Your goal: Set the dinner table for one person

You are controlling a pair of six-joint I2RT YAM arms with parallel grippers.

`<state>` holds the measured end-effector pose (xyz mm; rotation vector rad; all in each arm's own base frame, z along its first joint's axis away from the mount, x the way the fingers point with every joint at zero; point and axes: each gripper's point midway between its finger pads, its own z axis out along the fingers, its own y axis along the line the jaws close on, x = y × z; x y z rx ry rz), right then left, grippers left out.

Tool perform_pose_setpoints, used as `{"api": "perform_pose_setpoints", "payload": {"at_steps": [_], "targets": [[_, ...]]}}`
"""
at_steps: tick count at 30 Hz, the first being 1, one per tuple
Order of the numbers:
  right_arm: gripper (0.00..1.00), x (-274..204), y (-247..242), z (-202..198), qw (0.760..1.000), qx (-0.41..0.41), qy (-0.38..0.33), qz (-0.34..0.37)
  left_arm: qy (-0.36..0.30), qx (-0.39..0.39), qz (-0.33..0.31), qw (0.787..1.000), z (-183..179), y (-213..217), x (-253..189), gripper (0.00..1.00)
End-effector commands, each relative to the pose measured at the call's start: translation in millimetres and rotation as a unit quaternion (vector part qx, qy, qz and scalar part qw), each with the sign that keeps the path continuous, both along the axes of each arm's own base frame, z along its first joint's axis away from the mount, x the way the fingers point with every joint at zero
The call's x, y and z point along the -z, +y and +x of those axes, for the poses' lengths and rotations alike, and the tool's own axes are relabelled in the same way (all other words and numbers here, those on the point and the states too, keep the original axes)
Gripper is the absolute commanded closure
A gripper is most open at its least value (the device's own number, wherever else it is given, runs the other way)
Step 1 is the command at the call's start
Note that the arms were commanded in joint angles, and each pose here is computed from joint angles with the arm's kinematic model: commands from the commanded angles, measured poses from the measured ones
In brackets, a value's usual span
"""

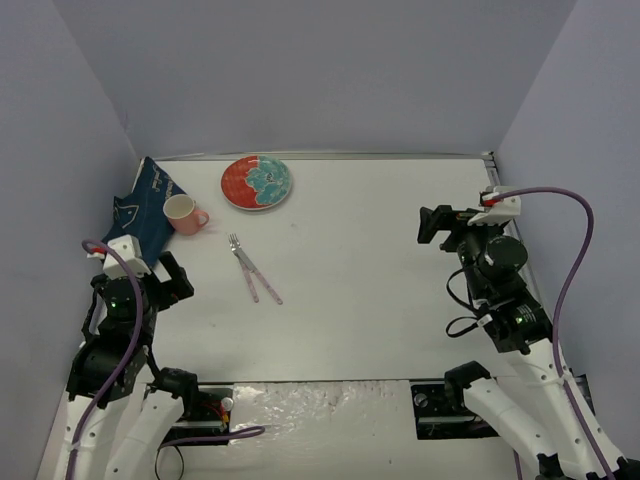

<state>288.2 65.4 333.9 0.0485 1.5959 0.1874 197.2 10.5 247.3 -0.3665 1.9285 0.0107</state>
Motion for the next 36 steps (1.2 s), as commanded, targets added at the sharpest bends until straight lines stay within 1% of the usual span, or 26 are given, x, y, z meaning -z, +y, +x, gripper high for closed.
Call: {"api": "perform_pose_setpoints", "payload": {"at_steps": [1,5,11,13,15,17,20,23,25,28,32,36], "targets": [[0.0,-2,20,9,0.998,-0.032,-0.007,0.047,-0.013,-0.055,-0.009,0.998,14,11,-3,0.03],[0.0,16,33,17,0.996,-0.049,0.02,0.074,-0.009,-0.093,0.002,0.996,26,21,0,0.03],[0.0,52,63,30,0.989,-0.11,0.071,0.069,-0.008,-0.133,0.025,0.991,52,33,7,0.03],[0.0,58,78,32,0.984,-0.146,0.081,0.071,0.011,-0.149,0.038,0.988,67,44,17,0.03],[0.0,69,93,34,0.976,-0.181,0.094,0.074,0.016,-0.158,0.033,0.987,83,53,21,0.03],[0.0,73,103,32,0.97,-0.21,0.1,0.077,0.019,-0.164,0.034,0.986,92,61,22,0.03],[0.0,83,117,34,0.96,-0.243,0.111,0.079,0.046,-0.19,0.047,0.98,120,88,39,0.03],[0.0,86,124,34,0.956,-0.262,0.114,0.072,0.073,-0.191,0.036,0.978,144,106,56,0.03],[0.0,88,125,33,0.956,-0.266,0.111,0.065,0.092,-0.173,0.011,0.981,166,114,75,0.03],[0.0,89,124,30,0.956,-0.268,0.108,0.057,0.122,-0.161,-0.015,0.979,183,130,102,0.03],[0.0,90,123,26,0.956,-0.269,0.106,0.054,0.135,-0.145,-0.014,0.98,203,145,114,0.03],[0.0,95,122,23,0.955,-0.271,0.113,0.051,0.156,-0.122,-0.023,0.98,220,147,135,0.03]]}}
